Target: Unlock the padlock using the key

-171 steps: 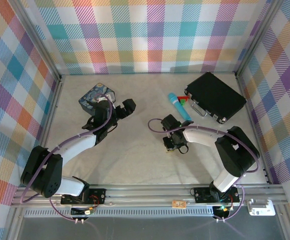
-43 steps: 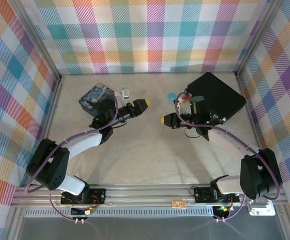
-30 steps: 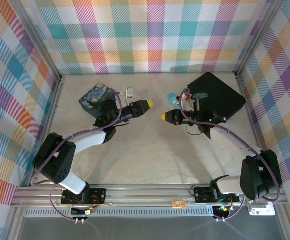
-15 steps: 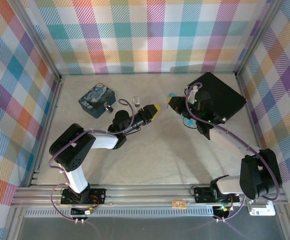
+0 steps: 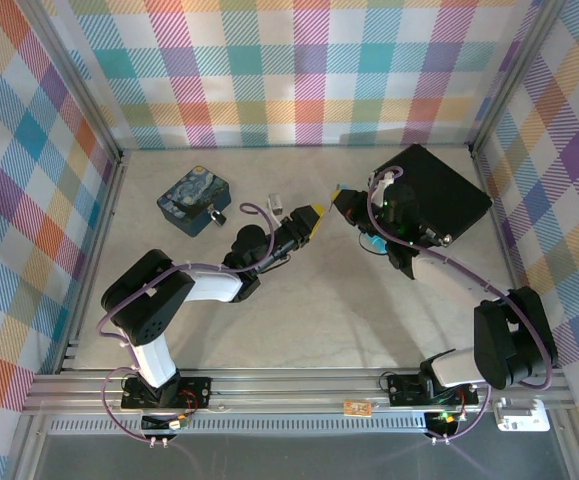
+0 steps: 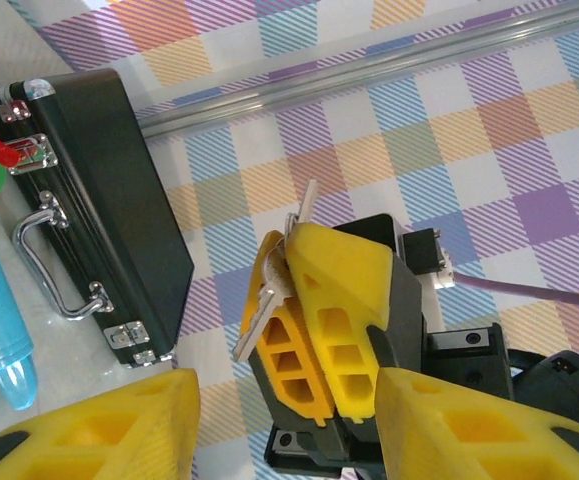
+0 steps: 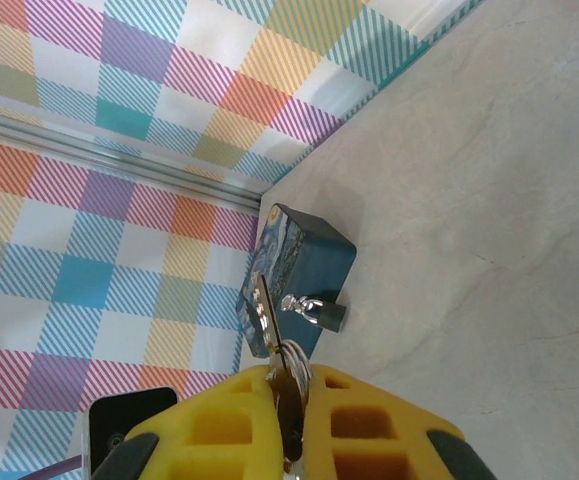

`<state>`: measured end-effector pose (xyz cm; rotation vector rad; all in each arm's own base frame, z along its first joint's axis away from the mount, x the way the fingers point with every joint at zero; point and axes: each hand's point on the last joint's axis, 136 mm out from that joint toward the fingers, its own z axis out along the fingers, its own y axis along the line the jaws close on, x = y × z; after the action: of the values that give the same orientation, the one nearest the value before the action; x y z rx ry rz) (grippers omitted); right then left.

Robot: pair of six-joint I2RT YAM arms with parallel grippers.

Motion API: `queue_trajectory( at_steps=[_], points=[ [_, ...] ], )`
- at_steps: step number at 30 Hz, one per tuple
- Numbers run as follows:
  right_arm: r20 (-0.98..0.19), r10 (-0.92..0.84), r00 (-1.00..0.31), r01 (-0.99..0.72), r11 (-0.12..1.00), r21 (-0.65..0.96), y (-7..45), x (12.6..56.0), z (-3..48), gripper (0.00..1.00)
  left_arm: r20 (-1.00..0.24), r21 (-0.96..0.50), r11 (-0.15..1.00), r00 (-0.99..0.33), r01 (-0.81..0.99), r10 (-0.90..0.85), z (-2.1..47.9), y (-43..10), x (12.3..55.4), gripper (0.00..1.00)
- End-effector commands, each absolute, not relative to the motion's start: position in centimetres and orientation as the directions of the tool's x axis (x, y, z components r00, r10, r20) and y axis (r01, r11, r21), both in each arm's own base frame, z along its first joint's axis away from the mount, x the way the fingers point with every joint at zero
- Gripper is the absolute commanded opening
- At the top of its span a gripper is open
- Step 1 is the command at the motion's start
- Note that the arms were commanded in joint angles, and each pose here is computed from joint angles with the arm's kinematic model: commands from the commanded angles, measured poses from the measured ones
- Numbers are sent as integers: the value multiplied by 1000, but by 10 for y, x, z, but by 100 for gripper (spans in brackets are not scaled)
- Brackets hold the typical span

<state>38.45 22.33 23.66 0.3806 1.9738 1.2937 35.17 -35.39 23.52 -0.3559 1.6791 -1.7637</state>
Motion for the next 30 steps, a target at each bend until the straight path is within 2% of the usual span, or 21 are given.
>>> queue_trajectory(
  at_steps=[1,12,18,30],
  points=[
    [-406,609,-682,-175,402,899,229,385,246,0,-236,-952,-3,-737,307,-633,256,-362,355,50],
    [-395,606,-690,-191,374,908,233,384,250,0,-209,-967,17,-757,254,-620,243,-369,362,48],
    [-379,607,-698,-180,363,914,235,384,246,0,-212,-963,0,-762,268,-612,251,-373,362,46],
    [-375,612,-696,-168,370,914,233,384,239,0,-200,-966,-6,-764,258,-613,247,-370,361,17]
  ],
)
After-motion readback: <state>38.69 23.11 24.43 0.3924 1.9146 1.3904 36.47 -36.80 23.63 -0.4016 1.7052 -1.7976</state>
